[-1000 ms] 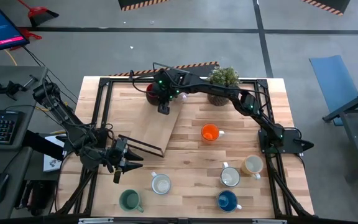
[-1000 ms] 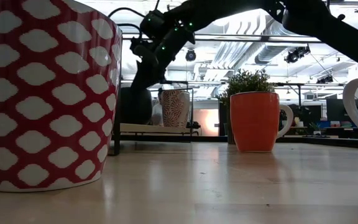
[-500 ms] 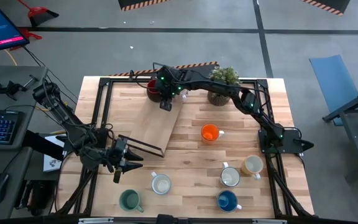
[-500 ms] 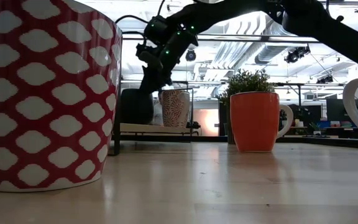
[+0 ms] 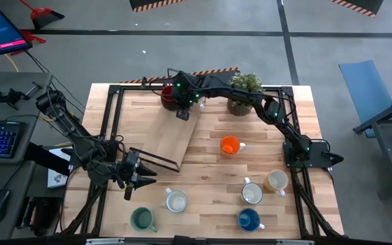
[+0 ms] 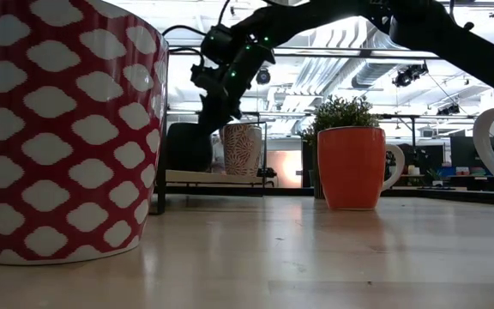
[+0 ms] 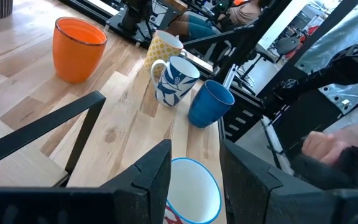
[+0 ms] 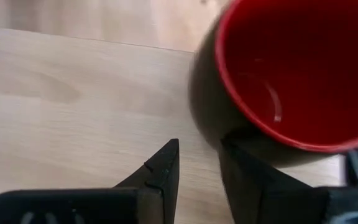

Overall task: Place coffee mugs
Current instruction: Adjust the black cup, then put the red cup on the shelf

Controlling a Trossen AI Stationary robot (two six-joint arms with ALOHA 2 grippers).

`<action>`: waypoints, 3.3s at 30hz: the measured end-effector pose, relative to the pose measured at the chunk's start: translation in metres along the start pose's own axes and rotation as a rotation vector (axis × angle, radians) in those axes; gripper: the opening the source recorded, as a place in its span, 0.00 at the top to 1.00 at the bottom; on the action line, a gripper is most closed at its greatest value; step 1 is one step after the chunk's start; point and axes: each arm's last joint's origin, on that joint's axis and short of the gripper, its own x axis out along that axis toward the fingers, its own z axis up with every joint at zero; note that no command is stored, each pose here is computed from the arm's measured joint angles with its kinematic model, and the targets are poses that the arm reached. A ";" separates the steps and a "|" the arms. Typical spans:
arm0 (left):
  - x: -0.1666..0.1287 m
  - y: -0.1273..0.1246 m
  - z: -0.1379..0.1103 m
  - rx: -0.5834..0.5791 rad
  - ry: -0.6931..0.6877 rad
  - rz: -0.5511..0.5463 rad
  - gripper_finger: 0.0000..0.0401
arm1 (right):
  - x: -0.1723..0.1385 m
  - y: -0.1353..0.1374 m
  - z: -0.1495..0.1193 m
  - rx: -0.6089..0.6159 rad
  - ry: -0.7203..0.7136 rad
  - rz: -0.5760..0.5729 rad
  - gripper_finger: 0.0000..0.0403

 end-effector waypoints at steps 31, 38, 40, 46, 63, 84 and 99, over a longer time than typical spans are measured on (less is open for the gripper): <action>0.000 0.000 0.000 0.033 0.000 0.000 0.68 | -0.002 0.002 0.018 -0.049 -0.186 0.051 0.76; 0.000 0.000 0.000 0.018 -0.001 0.000 0.68 | -0.003 -0.008 0.012 -0.031 -0.147 0.026 0.76; 0.000 0.000 0.000 0.008 -0.001 0.000 0.68 | -0.003 -0.009 0.011 -0.029 -0.134 0.013 0.76; 0.000 0.000 0.000 0.007 -0.001 0.000 0.68 | -0.003 -0.011 0.009 -0.023 -0.115 -0.001 0.76; 0.000 0.000 0.000 0.006 -0.001 0.000 0.68 | -0.005 -0.010 0.005 0.012 -0.070 0.000 0.76; 0.000 -0.008 0.008 -0.096 -0.068 -0.068 0.68 | -0.183 0.062 -0.031 0.017 0.262 0.364 0.76; 0.022 -0.007 0.058 -0.159 -0.414 -0.074 0.68 | -0.265 0.119 -0.153 0.046 0.169 0.388 0.76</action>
